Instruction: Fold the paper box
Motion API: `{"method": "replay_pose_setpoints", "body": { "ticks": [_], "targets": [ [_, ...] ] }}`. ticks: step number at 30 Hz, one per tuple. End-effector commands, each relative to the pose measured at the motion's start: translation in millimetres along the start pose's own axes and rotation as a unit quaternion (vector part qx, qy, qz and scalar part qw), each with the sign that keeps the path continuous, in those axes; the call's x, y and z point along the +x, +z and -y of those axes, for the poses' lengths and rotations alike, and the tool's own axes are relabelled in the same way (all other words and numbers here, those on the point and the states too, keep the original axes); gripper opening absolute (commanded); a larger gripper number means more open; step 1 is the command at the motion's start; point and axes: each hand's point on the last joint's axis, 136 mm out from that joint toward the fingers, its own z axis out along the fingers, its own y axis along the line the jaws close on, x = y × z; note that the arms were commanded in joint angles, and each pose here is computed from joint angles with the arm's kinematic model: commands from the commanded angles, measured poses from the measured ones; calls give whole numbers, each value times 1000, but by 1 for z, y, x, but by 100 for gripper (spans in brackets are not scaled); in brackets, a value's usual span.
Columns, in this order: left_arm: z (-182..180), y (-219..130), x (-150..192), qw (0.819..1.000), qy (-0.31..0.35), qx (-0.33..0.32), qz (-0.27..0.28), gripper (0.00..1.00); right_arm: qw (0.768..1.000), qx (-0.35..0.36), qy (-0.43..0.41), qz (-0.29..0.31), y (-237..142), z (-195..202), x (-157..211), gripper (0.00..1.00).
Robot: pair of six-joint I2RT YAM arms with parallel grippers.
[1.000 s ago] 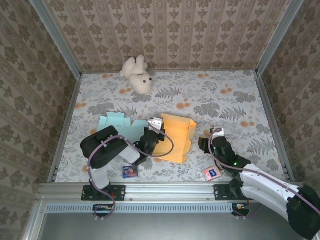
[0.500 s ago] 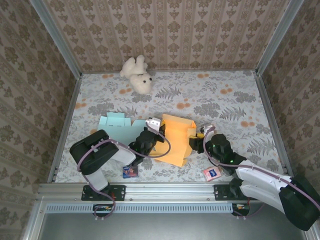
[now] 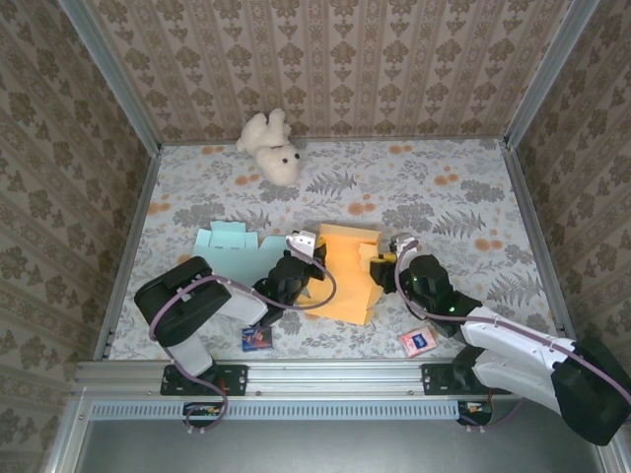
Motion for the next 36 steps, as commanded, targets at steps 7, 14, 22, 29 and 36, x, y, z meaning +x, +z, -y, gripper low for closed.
{"method": "replay_pose_setpoints", "body": {
  "ticks": [7,14,22,29,36],
  "targets": [
    [21,-5,-11,1000,-5,4,-5,0,996,81,-26,13,23,7,-26,33],
    [10,-7,-14,999,-24,-37,-21,0,988,148,-45,18,27,24,-27,22],
    [-16,-23,-24,987,-64,-139,-48,0,964,257,-65,7,19,54,-29,17],
    [-39,-43,-31,964,-81,-246,-68,0,932,352,-84,12,8,75,-32,18],
    [-39,-51,-37,960,-93,-253,-71,0,977,188,-98,-20,44,27,-16,28]
  ]
}}
